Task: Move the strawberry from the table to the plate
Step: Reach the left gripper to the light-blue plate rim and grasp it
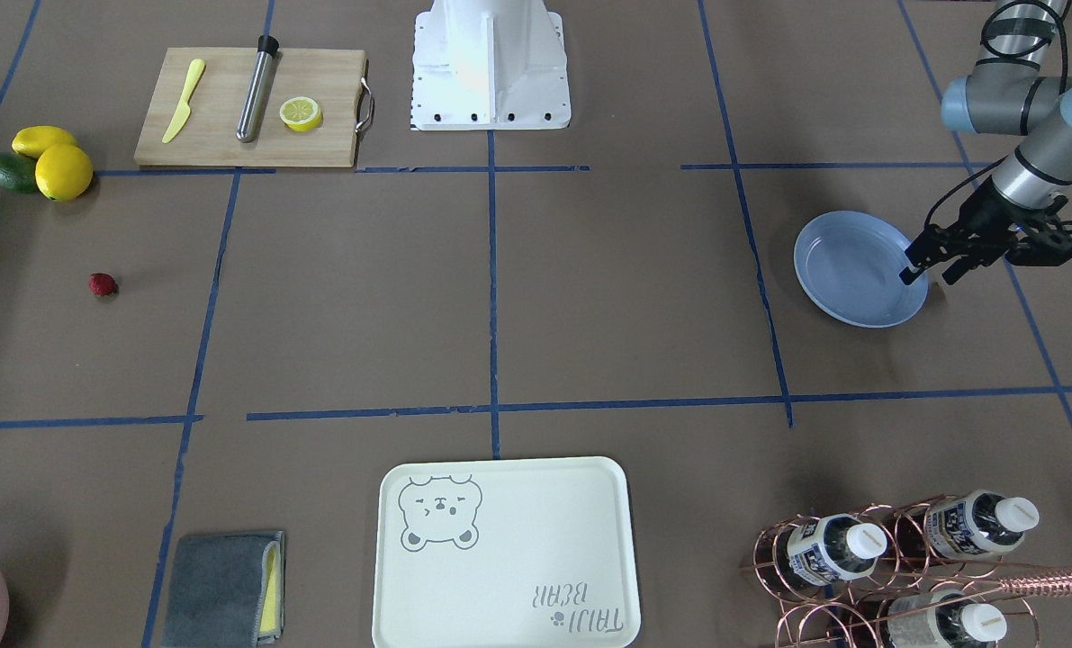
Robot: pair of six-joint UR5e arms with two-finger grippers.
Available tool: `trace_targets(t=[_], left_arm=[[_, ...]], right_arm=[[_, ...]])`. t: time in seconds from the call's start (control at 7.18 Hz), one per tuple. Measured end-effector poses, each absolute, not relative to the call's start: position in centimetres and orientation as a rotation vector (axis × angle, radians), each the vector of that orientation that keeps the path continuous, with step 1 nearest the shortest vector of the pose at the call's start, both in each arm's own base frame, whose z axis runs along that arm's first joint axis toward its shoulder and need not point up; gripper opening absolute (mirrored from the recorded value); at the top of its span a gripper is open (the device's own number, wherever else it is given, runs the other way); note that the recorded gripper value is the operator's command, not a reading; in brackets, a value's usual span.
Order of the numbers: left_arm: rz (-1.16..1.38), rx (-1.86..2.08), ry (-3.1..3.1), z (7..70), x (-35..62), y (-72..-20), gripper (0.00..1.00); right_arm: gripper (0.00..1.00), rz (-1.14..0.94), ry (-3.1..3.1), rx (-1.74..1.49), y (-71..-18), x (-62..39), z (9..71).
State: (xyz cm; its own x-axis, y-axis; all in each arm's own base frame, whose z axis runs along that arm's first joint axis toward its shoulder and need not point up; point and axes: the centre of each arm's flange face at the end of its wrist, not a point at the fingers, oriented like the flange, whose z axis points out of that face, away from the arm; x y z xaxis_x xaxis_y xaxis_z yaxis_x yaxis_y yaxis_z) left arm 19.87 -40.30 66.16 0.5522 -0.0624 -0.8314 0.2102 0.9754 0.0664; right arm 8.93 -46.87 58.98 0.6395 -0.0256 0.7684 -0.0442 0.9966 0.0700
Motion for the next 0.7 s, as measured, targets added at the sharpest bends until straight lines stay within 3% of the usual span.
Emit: trace_targets(t=[0.28,0.56,0.7], left_arm=[[-0.146,0.154,0.978,65.9,19.9,-39.0,0.60],[-0.139,0.145,0.979,65.9,20.0,-38.3,0.50],[-0.138,0.143,0.980,65.8,20.1,-38.3,0.31]], right_arm=[[1.00,0.011,-0.879,0.086,-46.9,8.9,59.0],[1.00,0.012,-0.881,0.085,-46.8,8.9,59.0],[1.00,0.012,-0.881,0.084,-46.8,8.9,59.0]])
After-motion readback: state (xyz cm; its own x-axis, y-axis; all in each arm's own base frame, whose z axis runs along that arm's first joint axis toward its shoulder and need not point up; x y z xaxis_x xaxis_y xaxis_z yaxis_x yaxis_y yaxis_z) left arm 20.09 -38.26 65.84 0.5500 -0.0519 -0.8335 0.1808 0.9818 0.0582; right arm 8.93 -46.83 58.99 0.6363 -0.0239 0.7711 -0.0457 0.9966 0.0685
